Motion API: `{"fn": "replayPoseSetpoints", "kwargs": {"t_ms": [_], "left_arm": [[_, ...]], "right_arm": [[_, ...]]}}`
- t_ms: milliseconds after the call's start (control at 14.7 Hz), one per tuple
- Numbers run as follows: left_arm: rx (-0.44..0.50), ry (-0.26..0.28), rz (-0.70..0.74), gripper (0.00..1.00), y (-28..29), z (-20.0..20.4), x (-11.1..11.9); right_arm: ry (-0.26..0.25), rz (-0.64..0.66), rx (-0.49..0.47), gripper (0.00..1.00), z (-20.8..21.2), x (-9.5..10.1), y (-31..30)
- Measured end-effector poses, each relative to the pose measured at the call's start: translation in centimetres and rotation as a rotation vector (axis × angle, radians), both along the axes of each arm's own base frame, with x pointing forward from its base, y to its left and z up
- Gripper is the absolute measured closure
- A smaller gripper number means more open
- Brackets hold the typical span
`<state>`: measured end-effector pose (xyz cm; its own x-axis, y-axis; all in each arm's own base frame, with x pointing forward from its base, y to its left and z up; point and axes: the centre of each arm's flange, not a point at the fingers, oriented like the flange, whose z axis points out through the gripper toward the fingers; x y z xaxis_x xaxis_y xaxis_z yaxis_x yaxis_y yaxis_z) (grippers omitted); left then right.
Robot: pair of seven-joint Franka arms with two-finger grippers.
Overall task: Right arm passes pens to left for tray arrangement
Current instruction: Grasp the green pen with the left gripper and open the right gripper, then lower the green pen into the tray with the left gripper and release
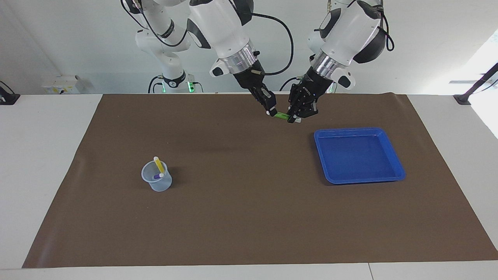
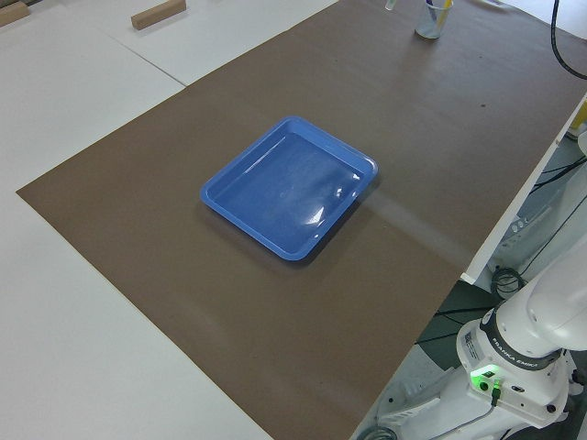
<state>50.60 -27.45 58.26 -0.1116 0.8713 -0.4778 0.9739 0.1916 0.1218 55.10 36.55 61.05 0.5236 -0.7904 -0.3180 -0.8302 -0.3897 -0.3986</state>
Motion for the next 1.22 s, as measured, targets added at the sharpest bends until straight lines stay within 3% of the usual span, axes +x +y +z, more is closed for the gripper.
{"fn": "replayPoseSetpoints", "kwargs": {"t_ms": [204, 407, 814, 1018, 1222], "left_arm": [[-0.003, -0.008, 0.014, 0.83, 0.5, 0.1, 0.3], [0.002, -0.025, 0.007, 0.83, 1.4, 0.1, 0.8], [0.122, -0.148, -0.289, 0.83, 9.3, -1.4, 3.5], [0.18, -0.191, -0.52, 0.83, 13.3, -3.3, 3.9], [0.236, -0.261, -0.813, 0.83, 17.7, -6.4, 3.9]], "right_arm": [[-0.036, 0.055, -0.033, 0.33, -0.2, 0.3, -0.5], [-0.065, 0.157, -0.132, 0.04, -1.2, 1.2, -2.5], [-0.099, 0.543, -0.348, 0.0, -3.9, 4.2, -12.3], [-0.14, 0.777, -0.502, 0.0, -6.1, 5.6, -16.9], [-0.147, 0.987, -0.651, 0.0, -8.9, 6.6, -18.5]]}}
